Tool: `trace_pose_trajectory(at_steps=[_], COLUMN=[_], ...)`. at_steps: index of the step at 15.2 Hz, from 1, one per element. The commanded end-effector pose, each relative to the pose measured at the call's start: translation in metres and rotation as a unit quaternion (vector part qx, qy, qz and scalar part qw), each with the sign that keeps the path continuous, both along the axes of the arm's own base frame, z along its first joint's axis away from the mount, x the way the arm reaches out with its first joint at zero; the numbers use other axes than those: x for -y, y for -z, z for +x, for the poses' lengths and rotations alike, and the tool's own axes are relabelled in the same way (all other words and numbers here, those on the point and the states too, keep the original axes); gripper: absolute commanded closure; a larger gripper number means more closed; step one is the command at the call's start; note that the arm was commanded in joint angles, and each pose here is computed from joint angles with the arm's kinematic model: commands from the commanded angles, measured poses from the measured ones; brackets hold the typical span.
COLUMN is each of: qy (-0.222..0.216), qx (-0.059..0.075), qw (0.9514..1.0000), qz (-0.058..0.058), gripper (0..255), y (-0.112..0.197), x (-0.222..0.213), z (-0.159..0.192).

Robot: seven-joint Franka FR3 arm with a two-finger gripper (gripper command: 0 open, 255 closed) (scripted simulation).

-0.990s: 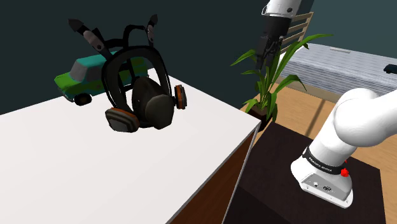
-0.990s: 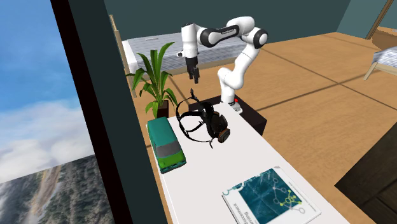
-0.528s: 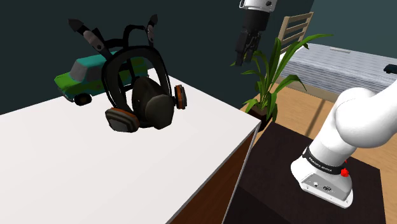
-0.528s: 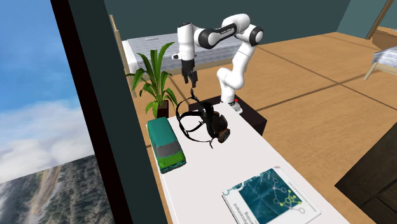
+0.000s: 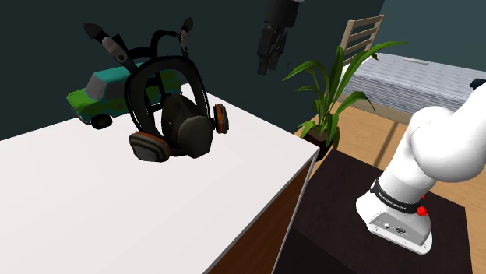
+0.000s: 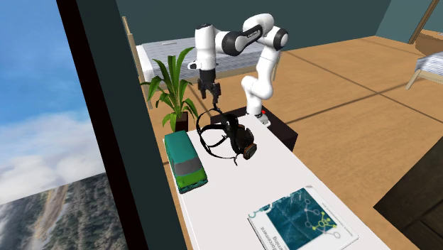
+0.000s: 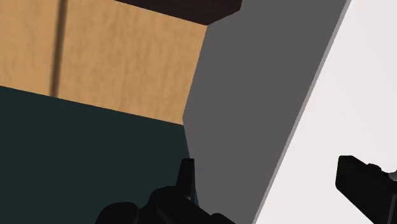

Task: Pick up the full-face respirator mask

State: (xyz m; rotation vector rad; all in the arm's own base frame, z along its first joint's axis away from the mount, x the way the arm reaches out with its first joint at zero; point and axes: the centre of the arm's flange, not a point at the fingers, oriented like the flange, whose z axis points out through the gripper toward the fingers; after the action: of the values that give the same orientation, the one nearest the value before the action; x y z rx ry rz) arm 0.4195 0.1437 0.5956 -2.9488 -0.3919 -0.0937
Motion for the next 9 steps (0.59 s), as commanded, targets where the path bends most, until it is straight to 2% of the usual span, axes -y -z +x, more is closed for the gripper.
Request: trace_pose_trajectory(at_steps=[1, 5, 9], qy=[-0.022, -0.066, -0.110], qx=[0.008, 0.023, 0.038], qw=[0.9997, 0.9975, 0.9932], qz=[0.002, 0.003, 0.005], gripper=[0, 0, 0], y=[-0.004, -0.018, -0.032], x=[-0.022, -0.068, -0.115], z=[0.012, 0.029, 0.041])
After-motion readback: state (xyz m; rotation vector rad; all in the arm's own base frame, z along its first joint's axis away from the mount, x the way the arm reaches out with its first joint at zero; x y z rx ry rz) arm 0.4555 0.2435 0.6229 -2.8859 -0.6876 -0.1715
